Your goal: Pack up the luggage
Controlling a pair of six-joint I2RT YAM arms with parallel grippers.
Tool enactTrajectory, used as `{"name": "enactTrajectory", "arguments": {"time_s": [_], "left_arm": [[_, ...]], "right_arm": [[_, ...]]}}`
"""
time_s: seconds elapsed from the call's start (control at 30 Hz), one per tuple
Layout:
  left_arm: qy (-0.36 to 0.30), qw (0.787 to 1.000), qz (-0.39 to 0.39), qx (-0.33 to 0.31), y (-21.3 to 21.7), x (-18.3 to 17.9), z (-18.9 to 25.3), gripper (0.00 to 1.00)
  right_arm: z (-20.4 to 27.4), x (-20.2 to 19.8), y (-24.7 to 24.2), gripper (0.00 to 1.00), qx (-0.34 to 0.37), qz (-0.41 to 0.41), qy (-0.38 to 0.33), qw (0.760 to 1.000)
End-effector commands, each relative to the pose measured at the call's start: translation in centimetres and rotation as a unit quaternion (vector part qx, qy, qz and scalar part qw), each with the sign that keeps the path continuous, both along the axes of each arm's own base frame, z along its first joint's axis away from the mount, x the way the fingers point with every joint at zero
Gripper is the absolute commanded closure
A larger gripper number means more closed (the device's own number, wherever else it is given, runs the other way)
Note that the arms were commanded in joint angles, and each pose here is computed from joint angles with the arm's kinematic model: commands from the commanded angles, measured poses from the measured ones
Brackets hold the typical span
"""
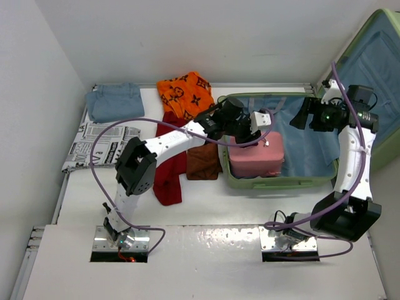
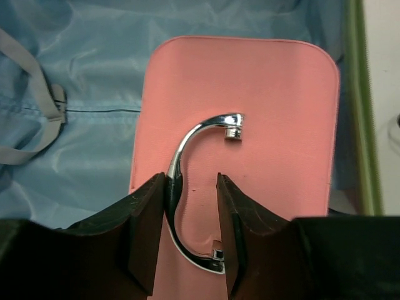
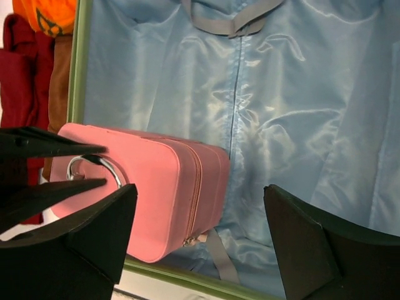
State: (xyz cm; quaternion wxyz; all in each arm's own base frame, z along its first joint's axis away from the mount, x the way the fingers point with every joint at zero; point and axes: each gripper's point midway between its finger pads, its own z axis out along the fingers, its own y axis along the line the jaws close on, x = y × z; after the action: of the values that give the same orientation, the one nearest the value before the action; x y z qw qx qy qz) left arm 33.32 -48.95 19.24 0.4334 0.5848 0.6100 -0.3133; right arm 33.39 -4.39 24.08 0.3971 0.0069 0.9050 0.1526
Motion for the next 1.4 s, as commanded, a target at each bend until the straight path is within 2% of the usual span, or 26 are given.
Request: {"name": "enactTrajectory", "arguments": {"time_s": [0.0, 0.23, 0.43, 0.53, 0.7, 0.77, 0.87, 0.97, 1.1, 1.17, 1.27, 1.37], "left_arm": [[0.073, 0.995, -0.057, 0.022, 1.0, -4.2, -2.1, 0.56], [0.085, 0.992, -0.073, -0.05, 1.1, -4.3, 1.6, 0.55], [0.085, 0.993, -0.038, -0.071, 1.5, -2.8, 3.2, 0.54], [0.08, 0.994, -0.019, -0.072, 1.8, -1.8, 3.3, 0.46], [0.066, 0.994, 0.001, -0.092, 1.8, 0.0, 4.7, 0.45], [0.064, 0.993, 0.018, -0.101, 2.2, 1.5, 5.2, 0.31], [0.055, 0.992, 0.022, -0.115, 2.1, 2.3, 6.8, 0.29], [0.038, 0.99, 0.035, -0.134, 2.6, 3.7, 9.1, 0.25], [0.048, 0.983, 0.07, -0.161, 4.6, 6.0, 11.9, 0.19], [0.054, 0.979, 0.094, -0.174, 6.1, 6.5, 13.6, 0.18], [0.115, 0.958, 0.205, -0.164, 11.9, 9.4, 12.1, 0.23], [0.124, 0.933, 0.304, -0.149, 17.6, 10.9, 10.3, 0.25]], "right_arm": [[0.4, 0.7, 1.2, 0.19, -0.001, 0.018, -0.021, 1.0], [-0.1, 0.9, 2.1, 0.2, -0.002, 0.03, -0.02, 0.999], [-0.2, 1.2, 2.5, 0.2, -0.006, 0.036, -0.021, 0.999], [-0.3, 1.4, 3.0, 0.2, -0.008, 0.043, -0.022, 0.999], [-0.4, 1.6, 3.5, 0.2, -0.013, 0.05, -0.022, 0.998], [-0.3, 1.7, 3.6, 0.2, -0.013, 0.051, -0.022, 0.998], [-0.1, 1.7, 3.6, 0.2, -0.015, 0.051, -0.025, 0.998], [-0.1, 1.8, 4.1, 0.28, -0.015, 0.061, -0.025, 0.998], [0.1, 1.9, 6.0, 0.42, -0.019, 0.099, -0.035, 0.994], [0.0, 2.0, 7.0, 0.46, -0.022, 0.116, -0.036, 0.992], [0.4, 2.3, 7.6, 0.46, -0.027, 0.12, -0.043, 0.991], [1.2, 2.5, 8.0, 0.35, -0.018, 0.118, -0.051, 0.992]]}}
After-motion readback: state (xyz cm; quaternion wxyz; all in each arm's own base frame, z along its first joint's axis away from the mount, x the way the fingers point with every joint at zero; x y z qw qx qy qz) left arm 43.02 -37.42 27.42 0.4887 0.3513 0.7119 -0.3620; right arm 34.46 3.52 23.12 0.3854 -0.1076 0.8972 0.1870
